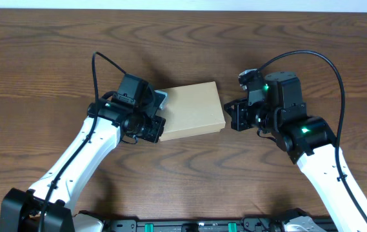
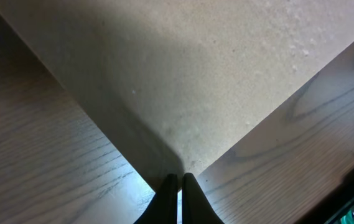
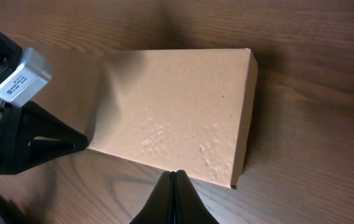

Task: Pack container
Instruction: 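Press the closed lid down and square the box with both grippers, then push the box sides inward with both grippers to center it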

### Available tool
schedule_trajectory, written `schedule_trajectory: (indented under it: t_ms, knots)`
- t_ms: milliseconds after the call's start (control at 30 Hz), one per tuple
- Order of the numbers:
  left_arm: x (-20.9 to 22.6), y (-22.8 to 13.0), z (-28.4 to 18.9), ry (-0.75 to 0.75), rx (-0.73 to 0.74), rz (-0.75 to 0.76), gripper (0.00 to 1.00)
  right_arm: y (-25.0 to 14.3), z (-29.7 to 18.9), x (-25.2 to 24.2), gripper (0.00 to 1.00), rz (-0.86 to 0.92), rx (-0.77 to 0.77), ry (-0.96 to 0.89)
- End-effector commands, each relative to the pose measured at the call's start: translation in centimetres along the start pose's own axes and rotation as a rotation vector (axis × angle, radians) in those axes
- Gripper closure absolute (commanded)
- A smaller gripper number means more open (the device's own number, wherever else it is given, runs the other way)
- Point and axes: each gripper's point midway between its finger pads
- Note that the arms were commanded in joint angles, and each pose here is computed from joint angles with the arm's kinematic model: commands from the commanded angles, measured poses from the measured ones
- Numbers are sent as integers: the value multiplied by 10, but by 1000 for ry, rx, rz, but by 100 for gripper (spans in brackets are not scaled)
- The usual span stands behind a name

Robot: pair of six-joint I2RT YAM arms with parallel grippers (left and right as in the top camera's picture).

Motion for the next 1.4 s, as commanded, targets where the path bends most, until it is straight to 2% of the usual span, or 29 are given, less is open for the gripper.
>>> schedule_trajectory:
  t_ms: [0, 133, 267, 433, 667, 900, 1067, 1367]
  knots:
    - [7, -10, 11, 21, 43, -33, 94, 1, -2, -2, 99, -22, -14, -28]
    - [5, -4, 1, 26, 17, -41, 94, -1, -3, -30, 99, 2, -22, -177]
    - [-1, 13, -24, 45, -74, -8, 94, -14, 3, -60, 99, 76, 25, -319]
    - [34, 21, -49, 203, -163, -120, 94, -32, 25, -77, 99, 166, 109, -369]
    - [54, 18, -32, 140, -135, -253, 94, -55, 54, -86, 99, 241, 226, -369]
    - [58, 30, 7, 39, -116, -322, 94, -64, 69, -70, 99, 209, 267, -327]
    - [50, 42, 18, -54, -142, -311, 94, -71, 73, -58, 99, 170, 283, -308]
    - [52, 47, 20, -58, -159, -312, 94, -73, 74, -55, 98, 164, 288, -306]
Point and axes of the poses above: each gripper's point midway between its finger pads, its own z axis out along the fingers, its own x axis along the line the jaws close on, y = z × x, and after that the axes turned 10 degrees about z, right-handed
